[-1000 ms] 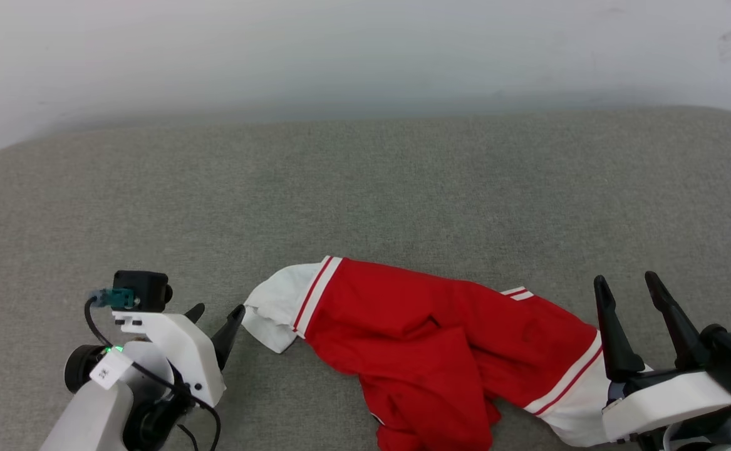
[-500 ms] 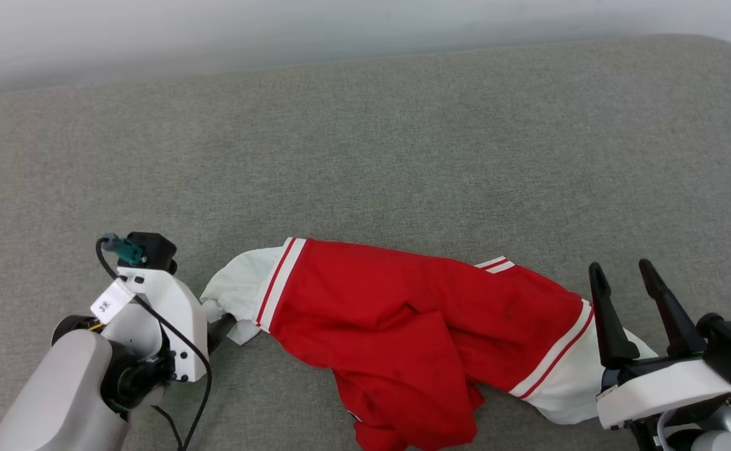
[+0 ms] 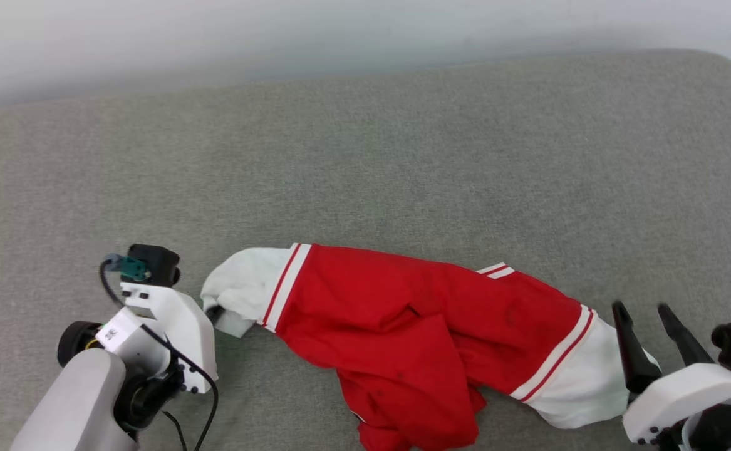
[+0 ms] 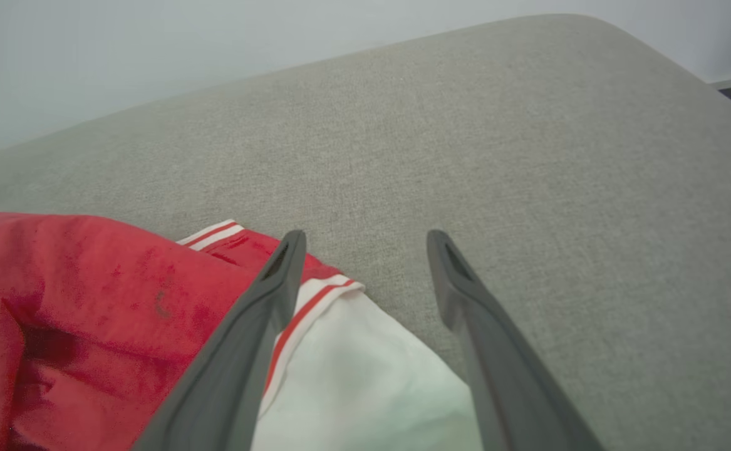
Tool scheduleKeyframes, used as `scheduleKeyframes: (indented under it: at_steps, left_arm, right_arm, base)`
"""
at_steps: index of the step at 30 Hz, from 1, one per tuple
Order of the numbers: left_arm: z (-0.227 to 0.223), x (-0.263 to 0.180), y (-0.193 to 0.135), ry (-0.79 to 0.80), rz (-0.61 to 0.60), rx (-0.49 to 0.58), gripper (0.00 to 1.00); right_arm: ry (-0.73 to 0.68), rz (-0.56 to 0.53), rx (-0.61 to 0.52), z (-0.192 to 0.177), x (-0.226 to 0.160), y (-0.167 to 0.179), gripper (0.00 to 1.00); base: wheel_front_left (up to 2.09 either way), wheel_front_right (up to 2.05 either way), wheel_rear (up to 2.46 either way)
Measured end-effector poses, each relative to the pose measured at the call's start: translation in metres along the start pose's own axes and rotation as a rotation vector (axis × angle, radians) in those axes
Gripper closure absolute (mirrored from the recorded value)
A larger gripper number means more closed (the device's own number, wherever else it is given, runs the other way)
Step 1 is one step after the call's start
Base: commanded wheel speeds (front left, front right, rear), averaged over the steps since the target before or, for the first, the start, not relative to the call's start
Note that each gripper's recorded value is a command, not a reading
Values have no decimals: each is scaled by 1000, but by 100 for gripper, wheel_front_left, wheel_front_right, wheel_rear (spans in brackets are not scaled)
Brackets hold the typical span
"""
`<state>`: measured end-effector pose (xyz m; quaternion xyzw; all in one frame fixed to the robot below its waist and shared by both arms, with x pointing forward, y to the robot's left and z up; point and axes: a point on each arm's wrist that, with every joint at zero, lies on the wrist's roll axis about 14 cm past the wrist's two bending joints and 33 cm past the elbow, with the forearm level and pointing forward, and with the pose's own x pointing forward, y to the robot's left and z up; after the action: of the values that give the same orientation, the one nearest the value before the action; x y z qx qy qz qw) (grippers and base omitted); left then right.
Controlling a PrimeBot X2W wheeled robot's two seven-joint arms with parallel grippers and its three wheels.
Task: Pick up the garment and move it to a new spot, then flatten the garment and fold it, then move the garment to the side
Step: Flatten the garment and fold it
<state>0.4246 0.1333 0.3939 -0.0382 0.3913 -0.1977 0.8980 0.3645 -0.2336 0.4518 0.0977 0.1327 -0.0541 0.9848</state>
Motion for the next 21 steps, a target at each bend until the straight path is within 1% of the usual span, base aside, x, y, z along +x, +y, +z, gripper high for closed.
scheduleKeyframes:
  at_steps: [4,8,10,13,17,21]
  left_arm:
    - [23,-17,7,-148,47,-19,100]
    - [36,-32,11,-237,71,-29,100]
    - [40,-37,11,-260,73,-28,100]
    - [47,-41,8,-286,71,-21,100]
    - [49,-43,4,-297,66,-18,100]
    - [47,-43,3,-292,59,-20,100]
  right_arm:
    - [174,-51,-2,-29,-8,-19,0]
    - [361,-71,-13,-54,-18,-29,0]
    - [452,-71,-32,-65,-23,-33,0]
    - [551,-57,-36,-77,-25,-31,0]
    - [627,-36,-53,-88,-20,-26,0]
    - [729,-18,-50,-106,-21,-23,0]
  base:
    - [0,0,0]
    - [0,0,0]
    - [0,0,0]
    - [0,0,0]
    - [0,0,0]
    - [0,0,0]
